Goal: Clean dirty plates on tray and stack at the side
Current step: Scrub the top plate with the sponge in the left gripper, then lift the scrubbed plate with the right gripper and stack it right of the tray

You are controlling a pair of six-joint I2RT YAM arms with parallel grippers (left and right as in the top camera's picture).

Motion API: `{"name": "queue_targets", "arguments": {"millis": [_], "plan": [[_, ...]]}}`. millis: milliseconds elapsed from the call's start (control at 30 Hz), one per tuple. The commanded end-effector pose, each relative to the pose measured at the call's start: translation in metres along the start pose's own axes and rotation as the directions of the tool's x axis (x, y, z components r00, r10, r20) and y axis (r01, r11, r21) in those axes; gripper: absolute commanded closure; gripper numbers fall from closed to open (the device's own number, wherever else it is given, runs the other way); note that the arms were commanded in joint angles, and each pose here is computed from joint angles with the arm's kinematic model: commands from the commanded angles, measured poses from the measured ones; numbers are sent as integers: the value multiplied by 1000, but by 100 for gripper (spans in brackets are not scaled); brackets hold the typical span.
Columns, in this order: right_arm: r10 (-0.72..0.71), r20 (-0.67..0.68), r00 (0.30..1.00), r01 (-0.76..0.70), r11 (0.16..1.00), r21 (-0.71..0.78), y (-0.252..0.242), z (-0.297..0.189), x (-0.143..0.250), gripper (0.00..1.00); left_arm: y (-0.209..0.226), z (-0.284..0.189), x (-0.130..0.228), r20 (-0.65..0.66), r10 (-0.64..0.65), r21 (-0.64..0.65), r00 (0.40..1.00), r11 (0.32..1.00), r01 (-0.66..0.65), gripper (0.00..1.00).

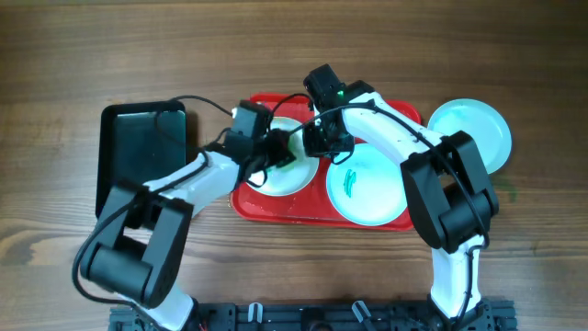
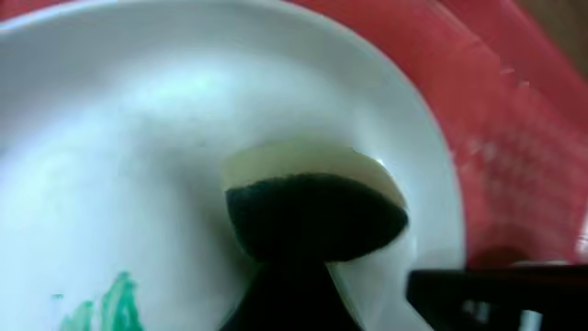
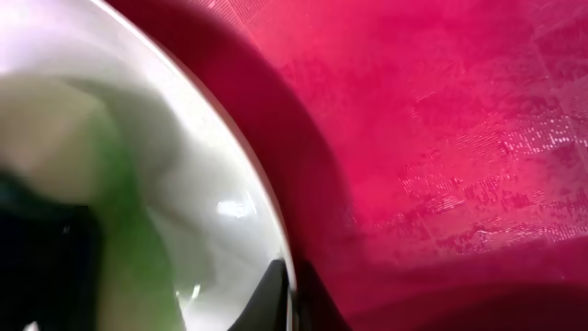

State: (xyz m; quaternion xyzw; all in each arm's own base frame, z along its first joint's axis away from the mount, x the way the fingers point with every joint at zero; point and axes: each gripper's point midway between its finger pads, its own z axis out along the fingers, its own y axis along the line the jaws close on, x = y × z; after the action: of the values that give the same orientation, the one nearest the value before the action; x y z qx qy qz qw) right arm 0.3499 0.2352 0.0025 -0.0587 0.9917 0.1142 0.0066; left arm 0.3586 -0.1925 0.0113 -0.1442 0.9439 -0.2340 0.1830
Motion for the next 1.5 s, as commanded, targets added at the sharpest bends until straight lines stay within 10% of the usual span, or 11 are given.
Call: {"name": "queue_targets", "arguments": {"millis": [0,300,600,1000,1167,1367,1467], "plan": [[8,-44,999,-7,1000,30,-3,15,14,96,72,0,5,40,-19,-324,999,946,31,96],[8,-40,999,-7,999,36,-4,15,13,96,83,-39,-26,111,109,-429,988,902,-51,96],[16,-31,999,-15,999,32,-3,16,11,96,-16,-14,38,-121,31,-2,992,999,-32,96],[7,-35,999,-5,999,34,-4,16,12,96,96,-59,-17,188,201,-652,961,758,-31,96],[3,-16,1000,-2,1000,23,-1,13,6,96,52,-90,-45,311,173,-524,935,852,16,96],[-112,131,985,118,992,-42,28,-37,-27,96,6,-175,-71,318,-111,-17,941,992,123,96],[-227,284,932,209,974,91,29,-93,-45,96,53,-205,-80,361,-195,-69,912,970,234,96]]}}
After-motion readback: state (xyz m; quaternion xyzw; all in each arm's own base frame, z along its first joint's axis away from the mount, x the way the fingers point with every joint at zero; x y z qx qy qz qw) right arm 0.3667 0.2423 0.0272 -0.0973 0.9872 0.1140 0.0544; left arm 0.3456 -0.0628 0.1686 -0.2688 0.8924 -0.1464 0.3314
